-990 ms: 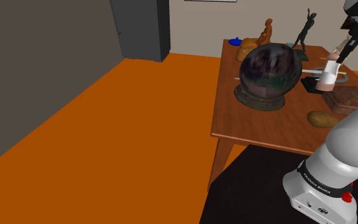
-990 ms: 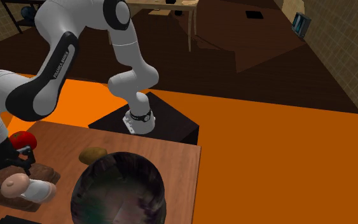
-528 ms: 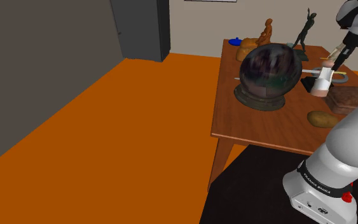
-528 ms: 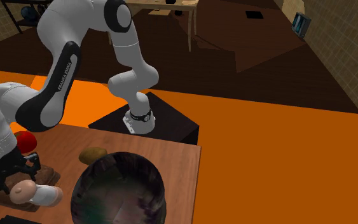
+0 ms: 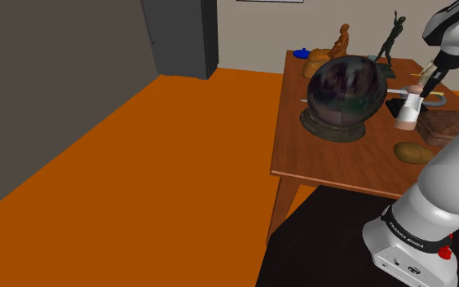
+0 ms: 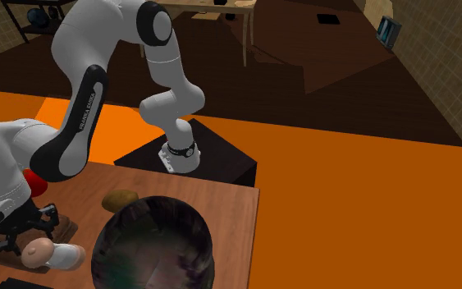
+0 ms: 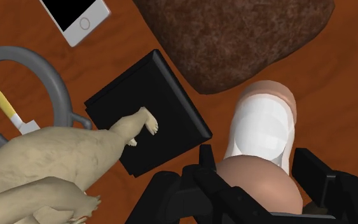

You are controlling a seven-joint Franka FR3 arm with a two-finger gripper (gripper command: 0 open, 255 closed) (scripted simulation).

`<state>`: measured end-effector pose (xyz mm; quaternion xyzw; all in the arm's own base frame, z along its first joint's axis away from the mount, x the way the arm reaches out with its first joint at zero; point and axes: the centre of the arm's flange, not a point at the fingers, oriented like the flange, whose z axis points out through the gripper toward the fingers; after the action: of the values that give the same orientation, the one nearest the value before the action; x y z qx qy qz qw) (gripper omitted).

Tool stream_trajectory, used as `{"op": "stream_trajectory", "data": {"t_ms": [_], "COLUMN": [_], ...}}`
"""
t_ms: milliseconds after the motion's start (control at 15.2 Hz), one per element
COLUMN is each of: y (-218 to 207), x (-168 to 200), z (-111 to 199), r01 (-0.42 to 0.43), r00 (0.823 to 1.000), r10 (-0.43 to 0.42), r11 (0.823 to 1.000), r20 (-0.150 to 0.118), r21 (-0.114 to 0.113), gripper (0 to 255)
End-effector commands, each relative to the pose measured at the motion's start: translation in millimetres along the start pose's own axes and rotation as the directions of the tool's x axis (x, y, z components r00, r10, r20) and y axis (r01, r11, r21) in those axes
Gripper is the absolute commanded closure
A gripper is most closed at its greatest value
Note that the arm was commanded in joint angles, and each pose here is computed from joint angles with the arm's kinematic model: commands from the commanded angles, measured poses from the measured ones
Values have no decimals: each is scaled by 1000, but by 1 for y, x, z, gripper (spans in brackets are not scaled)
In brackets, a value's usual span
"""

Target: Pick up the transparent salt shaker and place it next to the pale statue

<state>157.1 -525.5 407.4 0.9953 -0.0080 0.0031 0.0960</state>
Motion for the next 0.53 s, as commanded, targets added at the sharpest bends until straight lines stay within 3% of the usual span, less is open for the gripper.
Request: {"op": "stream_trajectory", "data": {"t_ms": [0,264,330,462], "y": [0,0,0,0], "x": [0,0,0,0], "z": [1,1,1,1], "r01": [0,0,0,0], "r00": [1000,1000,1000,1000], "r10": [0,0,0,0], "r11": [1000,1000,1000,1000], "r20": [0,0,0,0], "r21": [0,0,0,0], "gripper": [255,255,0,0]}}
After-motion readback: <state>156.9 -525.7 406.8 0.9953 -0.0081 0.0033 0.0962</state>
